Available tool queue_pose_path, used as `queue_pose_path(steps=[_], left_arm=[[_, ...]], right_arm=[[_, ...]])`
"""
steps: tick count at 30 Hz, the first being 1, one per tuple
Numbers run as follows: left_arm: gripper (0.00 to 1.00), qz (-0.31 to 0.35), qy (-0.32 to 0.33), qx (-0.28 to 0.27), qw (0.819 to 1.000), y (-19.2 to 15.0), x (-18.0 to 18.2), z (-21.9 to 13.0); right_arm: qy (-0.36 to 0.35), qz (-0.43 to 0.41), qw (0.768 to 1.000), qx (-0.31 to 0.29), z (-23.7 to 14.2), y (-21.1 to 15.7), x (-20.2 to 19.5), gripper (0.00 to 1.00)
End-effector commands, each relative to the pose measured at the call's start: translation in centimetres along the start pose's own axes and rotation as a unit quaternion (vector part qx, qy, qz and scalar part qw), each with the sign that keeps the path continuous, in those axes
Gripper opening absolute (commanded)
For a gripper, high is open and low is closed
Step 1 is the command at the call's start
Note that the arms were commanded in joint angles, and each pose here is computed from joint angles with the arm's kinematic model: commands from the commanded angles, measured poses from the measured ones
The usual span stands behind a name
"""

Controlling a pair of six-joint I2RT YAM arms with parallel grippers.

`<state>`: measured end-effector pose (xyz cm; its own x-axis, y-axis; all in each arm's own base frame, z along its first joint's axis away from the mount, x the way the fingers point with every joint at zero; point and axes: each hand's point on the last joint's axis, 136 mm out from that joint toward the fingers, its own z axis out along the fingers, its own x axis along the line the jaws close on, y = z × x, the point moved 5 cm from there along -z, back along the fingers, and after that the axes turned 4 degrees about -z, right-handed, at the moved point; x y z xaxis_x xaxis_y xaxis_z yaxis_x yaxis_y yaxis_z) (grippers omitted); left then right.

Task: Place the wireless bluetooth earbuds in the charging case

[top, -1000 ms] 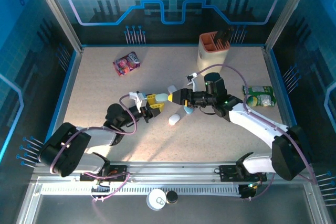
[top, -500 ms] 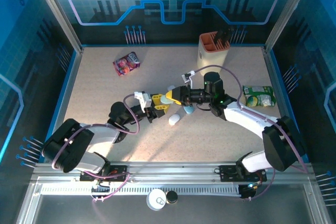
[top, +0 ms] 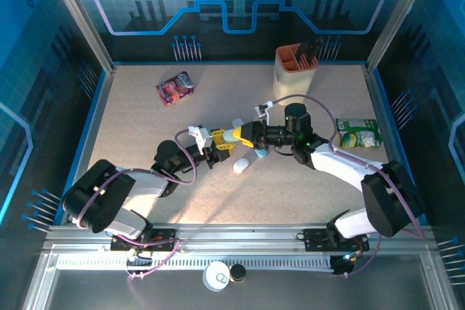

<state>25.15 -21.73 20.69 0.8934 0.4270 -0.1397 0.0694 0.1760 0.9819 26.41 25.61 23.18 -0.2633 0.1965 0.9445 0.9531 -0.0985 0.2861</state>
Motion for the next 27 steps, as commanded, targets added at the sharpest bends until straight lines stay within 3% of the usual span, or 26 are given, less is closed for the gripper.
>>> queue_pose_path(steps=[1,6,13,18,23,27], left_arm=[[0.36,0.022,0.005,-0.025,0.999,1.4,0.6,0.8],[0.42,0.023,-0.005,-0.021,1.0,1.2,0.2,0.8],[0.71,0.022,-0.014,-0.014,1.0,0.8,-0.3,0.3],[0.85,0.042,-0.011,-0.017,0.999,0.8,-0.9,-0.7],[0.97,0.066,0.005,0.001,0.998,0.0,-1.4,-2.1],[0.99,0.062,-0.003,0.057,0.996,-1.7,-2.0,-3.1]], right_arm=[[0.01,-0.017,1.0,0.005,-0.4,-0.4,0.5,0.25],[-0.012,-0.029,0.999,-0.007,-1.0,-0.3,0.1,0.1],[-0.043,-0.047,0.998,-0.027,-2.0,-0.1,-0.1,0.07],[-0.07,-0.051,0.995,-0.039,-2.7,0.1,-1.5,0.07],[-0.188,-0.067,0.979,-0.036,-4.0,-0.3,-4.9,0.08],[-0.265,-0.082,0.96,-0.03,-4.7,-0.6,-7.1,0.08]])
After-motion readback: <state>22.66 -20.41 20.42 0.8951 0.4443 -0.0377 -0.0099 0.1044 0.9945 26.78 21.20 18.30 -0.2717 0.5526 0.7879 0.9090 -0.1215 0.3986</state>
